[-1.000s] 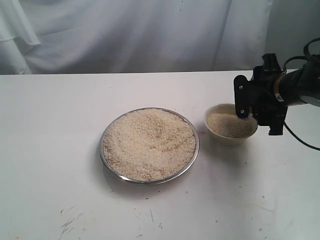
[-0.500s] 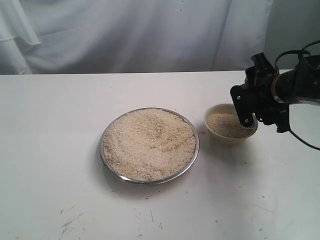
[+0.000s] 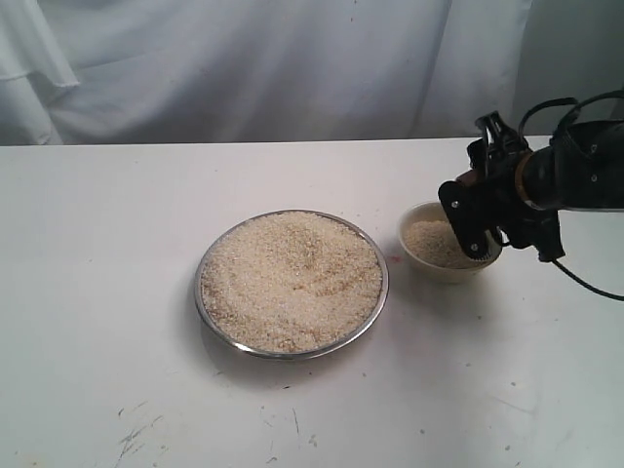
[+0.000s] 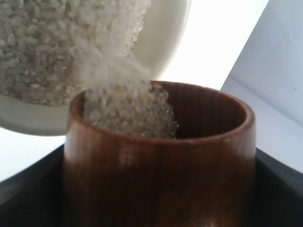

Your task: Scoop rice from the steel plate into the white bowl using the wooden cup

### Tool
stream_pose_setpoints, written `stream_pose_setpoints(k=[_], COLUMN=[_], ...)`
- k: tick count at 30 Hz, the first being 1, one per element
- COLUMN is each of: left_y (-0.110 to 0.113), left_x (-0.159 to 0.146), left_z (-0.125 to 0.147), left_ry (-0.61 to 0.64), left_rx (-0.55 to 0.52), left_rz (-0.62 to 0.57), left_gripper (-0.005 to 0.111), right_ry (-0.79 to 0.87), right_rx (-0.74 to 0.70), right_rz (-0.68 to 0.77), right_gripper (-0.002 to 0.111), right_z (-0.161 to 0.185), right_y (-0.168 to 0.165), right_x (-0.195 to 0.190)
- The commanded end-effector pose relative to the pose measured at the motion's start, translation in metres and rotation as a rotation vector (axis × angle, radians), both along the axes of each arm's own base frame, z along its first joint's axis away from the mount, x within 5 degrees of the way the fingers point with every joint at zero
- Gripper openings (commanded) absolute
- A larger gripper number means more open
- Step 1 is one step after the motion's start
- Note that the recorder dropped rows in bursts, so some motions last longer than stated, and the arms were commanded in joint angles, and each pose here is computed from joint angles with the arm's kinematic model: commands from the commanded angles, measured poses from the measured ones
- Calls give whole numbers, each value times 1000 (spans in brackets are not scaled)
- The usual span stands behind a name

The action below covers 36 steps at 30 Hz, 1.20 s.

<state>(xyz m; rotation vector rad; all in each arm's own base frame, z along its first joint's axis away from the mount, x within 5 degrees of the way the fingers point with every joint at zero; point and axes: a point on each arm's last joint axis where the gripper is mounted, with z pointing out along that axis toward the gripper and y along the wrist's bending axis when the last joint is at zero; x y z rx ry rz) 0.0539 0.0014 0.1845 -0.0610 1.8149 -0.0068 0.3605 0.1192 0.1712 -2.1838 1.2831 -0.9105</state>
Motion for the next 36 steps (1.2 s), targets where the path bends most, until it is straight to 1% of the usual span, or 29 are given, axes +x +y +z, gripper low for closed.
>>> stream_pose_setpoints(k=[1,8,11,24,28,36], left_y=[0,0,0,0,0,0], left_x=[0,0,0,0,0,0], left_z=[0,0,0,0,0,0], left_ry=[-14,-14,-14,-14,-14,-14], left_rx=[1,1,1,1,1,1], left_rz=[-2,-2,-2,-2,-2,-2], left_gripper=[0,0,0,0,0,0], right_ry=[-25,-43,-63,-114,-140,-171], right_rx=[-25,-71,-125,-221,-270,-320], right_rz=[4,38,42,110,129,151], right_gripper=[0,0,0,0,0,0], right_z=[5,6,8,12,15,17], right_y=[2,8,9,23,26,32], right_x=[1,-1,-1,-4,-5,-7])
